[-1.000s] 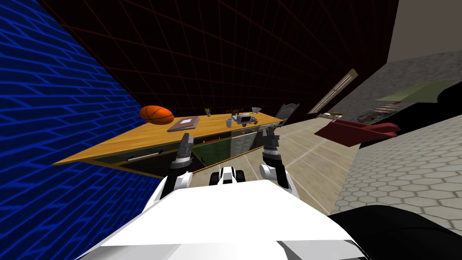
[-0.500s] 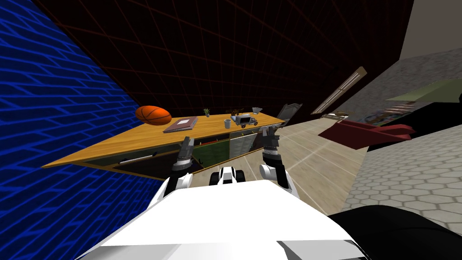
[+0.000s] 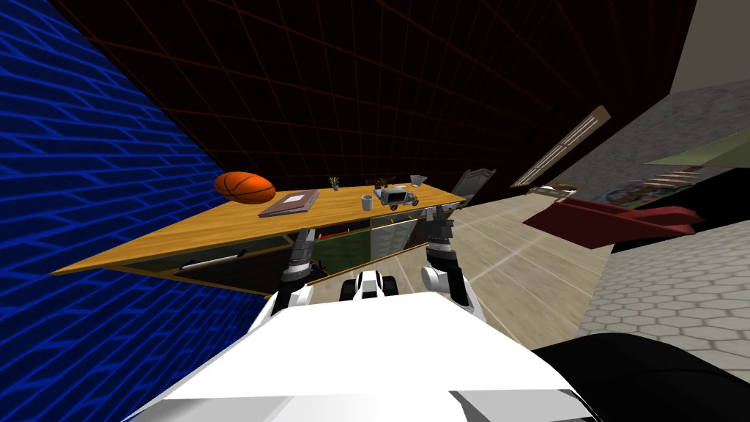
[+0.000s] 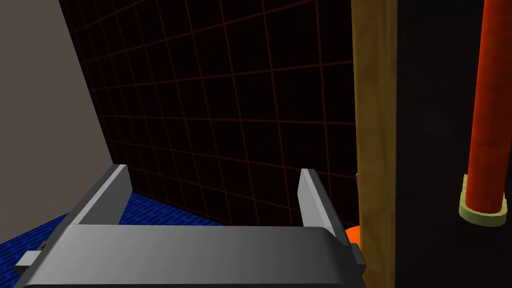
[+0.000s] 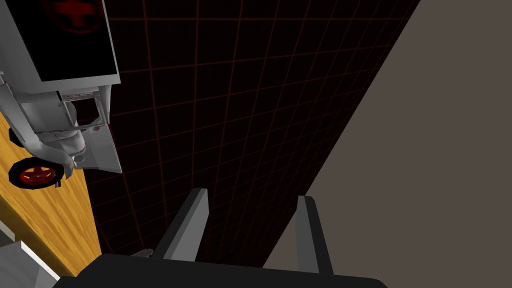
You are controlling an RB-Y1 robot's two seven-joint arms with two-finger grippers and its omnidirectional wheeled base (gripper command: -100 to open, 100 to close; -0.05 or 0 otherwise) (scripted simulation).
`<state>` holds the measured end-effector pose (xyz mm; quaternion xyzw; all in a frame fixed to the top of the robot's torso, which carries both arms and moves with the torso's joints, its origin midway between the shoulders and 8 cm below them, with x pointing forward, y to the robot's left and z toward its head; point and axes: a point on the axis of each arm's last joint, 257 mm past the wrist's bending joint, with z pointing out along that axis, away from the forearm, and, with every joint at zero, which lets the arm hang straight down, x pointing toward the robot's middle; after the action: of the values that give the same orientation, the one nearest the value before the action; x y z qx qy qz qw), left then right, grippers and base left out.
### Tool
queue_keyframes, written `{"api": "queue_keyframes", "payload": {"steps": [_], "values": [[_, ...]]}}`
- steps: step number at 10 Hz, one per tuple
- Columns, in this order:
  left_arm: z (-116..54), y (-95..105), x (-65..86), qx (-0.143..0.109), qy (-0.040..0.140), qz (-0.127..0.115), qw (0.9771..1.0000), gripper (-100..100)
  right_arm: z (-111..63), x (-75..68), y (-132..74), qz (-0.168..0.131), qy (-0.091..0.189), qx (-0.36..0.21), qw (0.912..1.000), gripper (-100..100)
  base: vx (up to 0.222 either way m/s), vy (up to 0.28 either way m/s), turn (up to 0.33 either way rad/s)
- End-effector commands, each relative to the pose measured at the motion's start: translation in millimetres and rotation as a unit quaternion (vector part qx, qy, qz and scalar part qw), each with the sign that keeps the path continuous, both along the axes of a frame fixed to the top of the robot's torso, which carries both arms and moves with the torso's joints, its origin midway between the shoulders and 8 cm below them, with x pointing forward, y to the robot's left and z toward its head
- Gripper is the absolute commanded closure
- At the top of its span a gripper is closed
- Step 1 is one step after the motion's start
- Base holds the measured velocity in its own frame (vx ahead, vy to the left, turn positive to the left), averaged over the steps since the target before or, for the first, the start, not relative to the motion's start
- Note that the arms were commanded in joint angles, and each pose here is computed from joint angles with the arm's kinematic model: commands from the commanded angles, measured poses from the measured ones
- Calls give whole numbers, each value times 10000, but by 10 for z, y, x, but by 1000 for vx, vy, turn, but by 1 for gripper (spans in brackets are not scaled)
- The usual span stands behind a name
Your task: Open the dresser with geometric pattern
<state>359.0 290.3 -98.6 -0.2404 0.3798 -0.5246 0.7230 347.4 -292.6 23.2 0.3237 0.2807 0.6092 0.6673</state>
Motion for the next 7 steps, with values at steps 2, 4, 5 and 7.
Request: {"api": "queue_keyframes", "payload": {"steps": [2, 4, 5, 7], "values": [[-225, 85, -43, -104, 12, 32, 9999, -100, 0, 0, 0, 0, 0, 0, 10000, 0, 48, -57, 40], [-359, 129, -61, -155, 73, 60, 9998, -100, 0, 0, 0, 0, 0, 0, 10000, 0, 68, -86, 43], [-429, 159, -88, -198, 64, 77, 9998, -100, 0, 0, 0, 0, -1, 0, 10000, 0, 47, -48, 30], [-551, 199, -114, -250, 115, 108, 9996, -100, 0, 0, 0, 0, 0, 0, 10000, 0, 51, -62, 39]]}}
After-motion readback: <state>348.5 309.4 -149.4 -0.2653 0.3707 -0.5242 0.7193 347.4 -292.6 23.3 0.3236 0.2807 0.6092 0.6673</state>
